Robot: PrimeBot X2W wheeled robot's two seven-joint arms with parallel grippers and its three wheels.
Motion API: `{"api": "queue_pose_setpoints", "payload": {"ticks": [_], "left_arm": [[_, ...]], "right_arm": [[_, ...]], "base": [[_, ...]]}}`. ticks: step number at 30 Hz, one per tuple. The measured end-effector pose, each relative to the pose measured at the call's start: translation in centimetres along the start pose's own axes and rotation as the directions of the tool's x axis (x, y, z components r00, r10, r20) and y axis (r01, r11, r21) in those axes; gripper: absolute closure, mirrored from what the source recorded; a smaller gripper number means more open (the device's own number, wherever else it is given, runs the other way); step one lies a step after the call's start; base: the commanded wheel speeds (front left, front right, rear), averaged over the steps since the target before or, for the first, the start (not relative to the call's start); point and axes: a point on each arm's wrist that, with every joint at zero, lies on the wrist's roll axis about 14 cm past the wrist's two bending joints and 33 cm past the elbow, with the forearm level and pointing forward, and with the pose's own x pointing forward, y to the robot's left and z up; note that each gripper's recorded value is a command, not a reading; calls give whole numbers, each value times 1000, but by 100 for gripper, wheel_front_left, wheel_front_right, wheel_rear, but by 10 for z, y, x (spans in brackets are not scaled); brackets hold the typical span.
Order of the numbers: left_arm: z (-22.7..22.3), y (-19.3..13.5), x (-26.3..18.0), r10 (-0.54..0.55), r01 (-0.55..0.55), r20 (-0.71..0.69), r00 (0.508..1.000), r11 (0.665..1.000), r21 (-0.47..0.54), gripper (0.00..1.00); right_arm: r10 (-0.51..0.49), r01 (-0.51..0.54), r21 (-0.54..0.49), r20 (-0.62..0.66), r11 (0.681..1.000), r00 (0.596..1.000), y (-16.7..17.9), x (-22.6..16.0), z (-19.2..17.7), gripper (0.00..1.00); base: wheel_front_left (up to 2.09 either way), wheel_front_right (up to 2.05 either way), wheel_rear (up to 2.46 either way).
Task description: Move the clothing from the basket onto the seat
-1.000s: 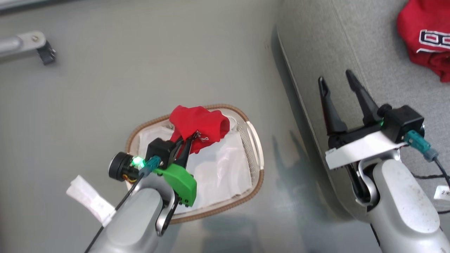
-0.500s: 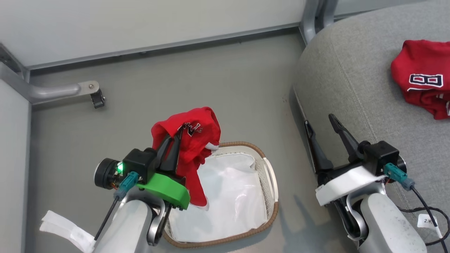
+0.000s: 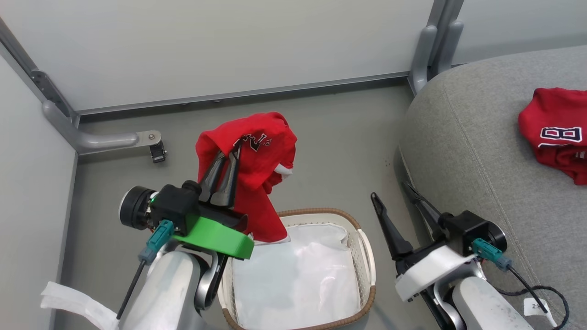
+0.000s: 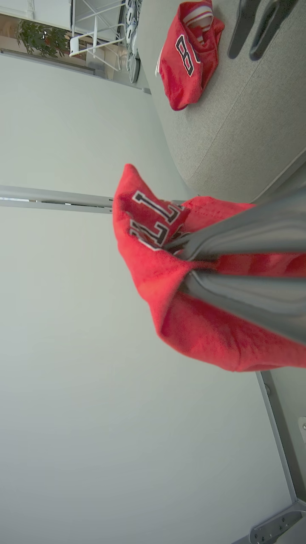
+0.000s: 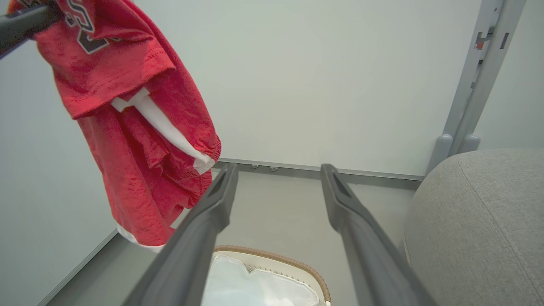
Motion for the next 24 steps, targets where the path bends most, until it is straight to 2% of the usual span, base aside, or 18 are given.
{"api": "queue_pose_setpoints", "payload": {"ticks": [3, 6, 12, 18, 24], "left_arm": [[1, -3, 0, -4, 4, 3, 1000, 1000, -4, 100], [-1, -5, -1, -10, 10, -2, 1000, 1000, -8, 100], [-8, -9, -4, -20, 19, -22, 1000, 1000, -19, 100], [-11, -18, -6, -47, 46, -32, 998, 999, -30, 100], [-8, -31, -5, -87, 86, -25, 996, 996, -31, 100]], "right_arm": [[104, -103, -35, 18, 994, 994, 23, 14, 8, 0], [215, -211, -84, 43, 974, 976, 48, 30, 21, 0], [413, -391, -197, 85, 899, 907, 90, 58, 50, 0], [512, -491, -267, 12, 829, 859, 105, 67, 43, 0], [548, -539, -331, -75, 774, 833, 103, 75, 32, 0]], "base": [[0, 0, 0], [0, 0, 0], [0, 0, 0], [0, 0, 0], [0, 0, 0]]}}
